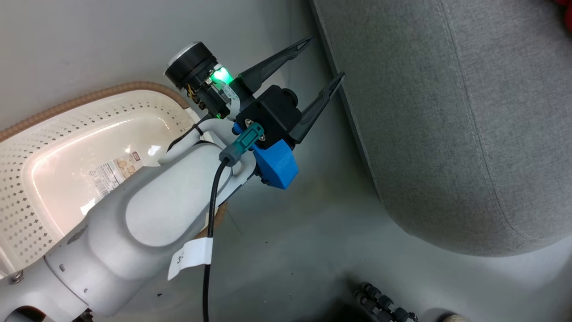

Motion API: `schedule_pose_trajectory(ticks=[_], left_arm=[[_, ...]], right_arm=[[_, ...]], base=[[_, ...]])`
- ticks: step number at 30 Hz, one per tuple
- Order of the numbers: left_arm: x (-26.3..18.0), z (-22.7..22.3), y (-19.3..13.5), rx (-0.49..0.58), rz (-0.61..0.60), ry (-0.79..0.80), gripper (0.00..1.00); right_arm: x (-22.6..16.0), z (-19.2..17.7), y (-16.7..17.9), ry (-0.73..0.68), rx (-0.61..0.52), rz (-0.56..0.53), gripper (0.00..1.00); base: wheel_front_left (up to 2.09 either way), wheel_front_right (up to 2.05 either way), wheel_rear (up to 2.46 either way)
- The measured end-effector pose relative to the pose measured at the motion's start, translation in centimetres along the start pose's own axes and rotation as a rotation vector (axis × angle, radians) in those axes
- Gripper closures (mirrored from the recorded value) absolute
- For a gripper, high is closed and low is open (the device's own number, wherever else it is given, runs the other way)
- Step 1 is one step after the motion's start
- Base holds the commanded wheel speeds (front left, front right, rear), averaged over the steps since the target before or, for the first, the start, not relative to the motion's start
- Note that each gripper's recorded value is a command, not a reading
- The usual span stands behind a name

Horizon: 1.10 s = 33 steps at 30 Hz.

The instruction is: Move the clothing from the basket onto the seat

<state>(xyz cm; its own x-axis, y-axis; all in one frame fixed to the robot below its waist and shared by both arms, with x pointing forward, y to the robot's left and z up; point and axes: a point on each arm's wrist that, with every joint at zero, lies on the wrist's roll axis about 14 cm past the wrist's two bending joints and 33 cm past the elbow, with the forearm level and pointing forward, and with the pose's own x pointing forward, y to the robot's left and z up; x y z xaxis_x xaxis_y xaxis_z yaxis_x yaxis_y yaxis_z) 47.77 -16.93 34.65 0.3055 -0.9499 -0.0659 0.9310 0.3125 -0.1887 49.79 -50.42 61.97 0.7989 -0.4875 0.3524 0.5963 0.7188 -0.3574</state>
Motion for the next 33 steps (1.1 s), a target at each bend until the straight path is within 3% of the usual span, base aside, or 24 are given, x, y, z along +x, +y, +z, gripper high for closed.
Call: schedule_pose_trajectory(ticks=[10,19,20,21,22,33], left_arm=[[-0.4,-1.7,0.6,-0.011,-0.001,0.014,0.0],[-1.2,-2.0,1.4,-0.006,0.024,0.022,0.0],[-1.3,-1.9,1.4,-0.003,0.025,0.022,0.0],[-1.3,-1.8,1.5,0.0,0.029,0.021,0.0],[-1.3,-1.7,1.5,0.003,0.03,0.021,0.0],[-1.7,2.5,-0.5,0.015,0.048,-0.045,0.0]], right_arm=[[-5.7,-10.3,5.5,0.272,0.046,0.045,1.0],[-7.7,-13.9,8.1,0.375,0.078,0.07,1.0],[-7.6,-13.8,8.1,0.375,0.077,0.071,0.81],[-7.7,-13.8,7.9,0.378,0.079,0.068,0.53],[-7.7,-13.7,7.7,0.381,0.081,0.064,0.0],[-11.7,-11.0,4.0,0.38,0.08,0.06,0.0]], base=[[0.0,0.0,0.0],[0.0,0.0,0.0],[0.0,0.0,0.0],[0.0,0.0,0.0],[0.0,0.0,0.0],[0.0,0.0,0.0]])
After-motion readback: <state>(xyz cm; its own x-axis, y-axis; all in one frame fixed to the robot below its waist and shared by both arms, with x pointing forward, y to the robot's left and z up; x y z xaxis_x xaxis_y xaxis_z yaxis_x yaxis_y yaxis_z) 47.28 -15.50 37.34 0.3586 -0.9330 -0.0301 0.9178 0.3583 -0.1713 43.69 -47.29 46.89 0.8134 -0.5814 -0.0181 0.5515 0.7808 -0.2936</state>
